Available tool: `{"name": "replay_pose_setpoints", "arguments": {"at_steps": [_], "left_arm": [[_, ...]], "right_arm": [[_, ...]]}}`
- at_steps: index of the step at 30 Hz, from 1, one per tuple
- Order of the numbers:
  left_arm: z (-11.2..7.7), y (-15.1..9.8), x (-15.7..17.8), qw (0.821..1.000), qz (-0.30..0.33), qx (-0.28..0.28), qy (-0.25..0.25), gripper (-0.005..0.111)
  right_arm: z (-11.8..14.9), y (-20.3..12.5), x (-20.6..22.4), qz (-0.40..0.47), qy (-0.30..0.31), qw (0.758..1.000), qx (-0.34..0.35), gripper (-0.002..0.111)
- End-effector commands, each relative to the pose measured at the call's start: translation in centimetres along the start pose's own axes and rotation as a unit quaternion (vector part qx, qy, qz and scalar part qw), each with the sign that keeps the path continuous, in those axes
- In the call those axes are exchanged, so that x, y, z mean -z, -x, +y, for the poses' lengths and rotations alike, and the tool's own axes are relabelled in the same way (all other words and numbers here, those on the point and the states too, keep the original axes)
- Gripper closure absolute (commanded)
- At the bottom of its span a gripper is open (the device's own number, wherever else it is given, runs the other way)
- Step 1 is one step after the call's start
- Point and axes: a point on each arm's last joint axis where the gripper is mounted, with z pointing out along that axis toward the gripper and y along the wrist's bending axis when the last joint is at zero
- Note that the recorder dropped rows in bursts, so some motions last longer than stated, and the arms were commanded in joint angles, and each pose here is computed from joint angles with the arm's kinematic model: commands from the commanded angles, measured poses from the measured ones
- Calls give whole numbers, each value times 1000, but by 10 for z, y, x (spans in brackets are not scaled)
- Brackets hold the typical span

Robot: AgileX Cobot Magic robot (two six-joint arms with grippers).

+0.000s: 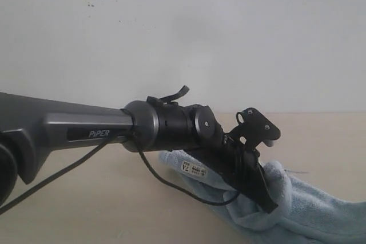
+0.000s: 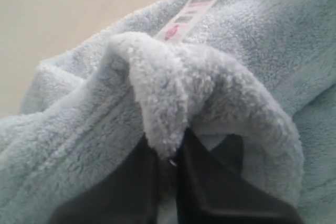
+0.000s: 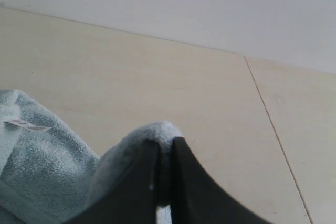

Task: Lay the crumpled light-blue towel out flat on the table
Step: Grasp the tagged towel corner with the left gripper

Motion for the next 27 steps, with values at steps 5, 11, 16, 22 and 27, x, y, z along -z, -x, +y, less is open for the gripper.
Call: {"name": "replay_pose_setpoints", "arguments": {"at_steps": [5, 11, 16, 22, 27], "left_arm": [[-12, 30, 52, 999, -2, -28, -38, 103], [-13, 21, 60, 996, 52, -30, -65, 88], [-18, 4, 48, 993, 79, 0, -89, 59], [-23, -6, 44, 989, 96, 15, -111, 57], [-30, -3, 44, 986, 88, 32, -136, 57]], "right_arm": [[0, 0, 0, -2, 3, 1000, -3, 106], [0, 0, 0, -1, 3, 1000, -5, 106], [0, -1, 0, 2, 1, 1000, -4, 106], [0, -1, 0, 1, 2, 1000, -2, 106], [1, 0, 0, -3, 9, 1000, -8, 106]]}}
